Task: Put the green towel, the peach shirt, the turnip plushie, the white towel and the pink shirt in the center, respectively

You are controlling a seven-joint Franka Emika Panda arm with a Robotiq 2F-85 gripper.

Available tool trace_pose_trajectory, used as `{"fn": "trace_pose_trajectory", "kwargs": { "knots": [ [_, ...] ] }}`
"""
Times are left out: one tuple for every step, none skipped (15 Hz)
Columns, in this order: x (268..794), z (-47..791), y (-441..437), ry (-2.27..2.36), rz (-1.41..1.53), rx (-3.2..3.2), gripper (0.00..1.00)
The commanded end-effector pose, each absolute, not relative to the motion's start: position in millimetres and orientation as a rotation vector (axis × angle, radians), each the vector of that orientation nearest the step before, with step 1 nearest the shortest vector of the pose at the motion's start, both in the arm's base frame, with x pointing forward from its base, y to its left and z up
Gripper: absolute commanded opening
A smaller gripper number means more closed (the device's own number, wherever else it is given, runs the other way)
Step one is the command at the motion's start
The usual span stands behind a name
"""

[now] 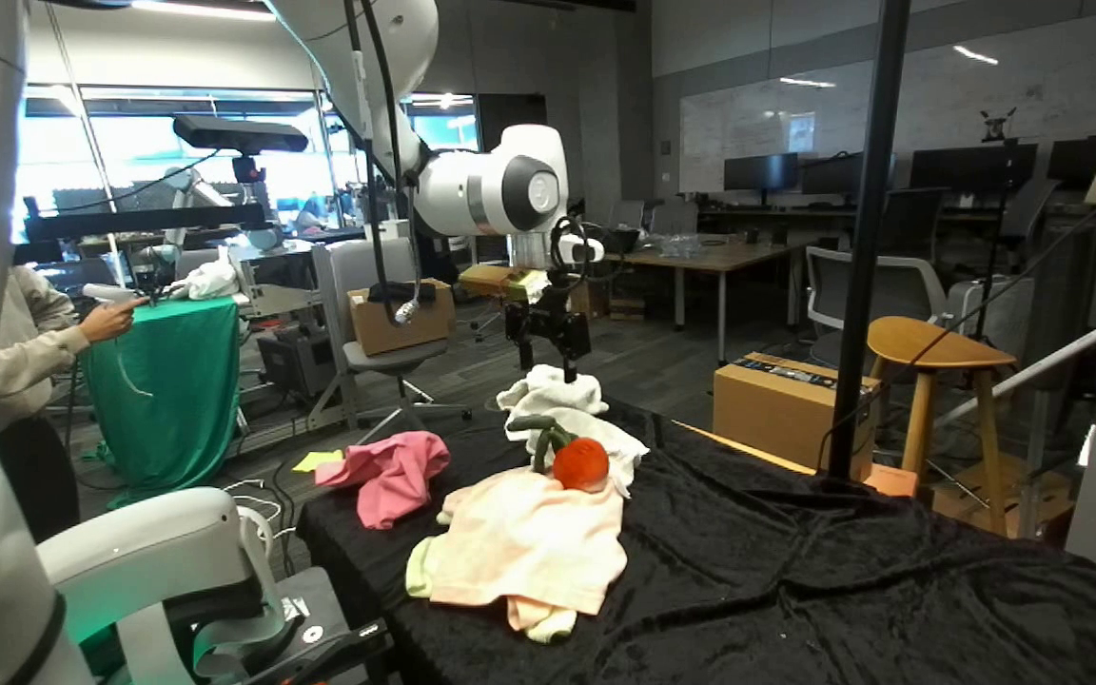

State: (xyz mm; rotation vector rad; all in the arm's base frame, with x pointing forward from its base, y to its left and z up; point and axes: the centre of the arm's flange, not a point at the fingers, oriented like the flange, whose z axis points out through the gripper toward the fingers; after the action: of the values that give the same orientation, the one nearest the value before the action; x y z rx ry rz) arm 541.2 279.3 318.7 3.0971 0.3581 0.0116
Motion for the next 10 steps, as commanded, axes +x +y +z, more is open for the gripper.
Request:
{"fn": "trace_pose_trajectory", "kwargs": {
  "knots": [
    [559.0,336.3,327.3,0.473,-0.035,3.028,1.00],
    [559.2,341.1,338.7,0.499,-0.046,3.015,1.00],
    [561.4,340.6,350.9,0.525,-0.056,3.003,1.00],
    [562.5,340.9,362.2,0.549,-0.053,2.986,1.00],
    [564.5,340.4,371.6,0.569,-0.054,2.975,1.00],
    [566.7,338.1,382.0,0.589,-0.054,2.970,1.00],
    [569.1,334.5,390.8,0.605,-0.052,2.962,1.00],
    [569.3,334.3,398.9,0.622,-0.050,2.962,1.00],
    [570.4,330.0,406.9,0.631,-0.046,2.963,1.00],
    [570.6,327.2,414.5,0.641,-0.031,2.966,1.00]
  ]
}}
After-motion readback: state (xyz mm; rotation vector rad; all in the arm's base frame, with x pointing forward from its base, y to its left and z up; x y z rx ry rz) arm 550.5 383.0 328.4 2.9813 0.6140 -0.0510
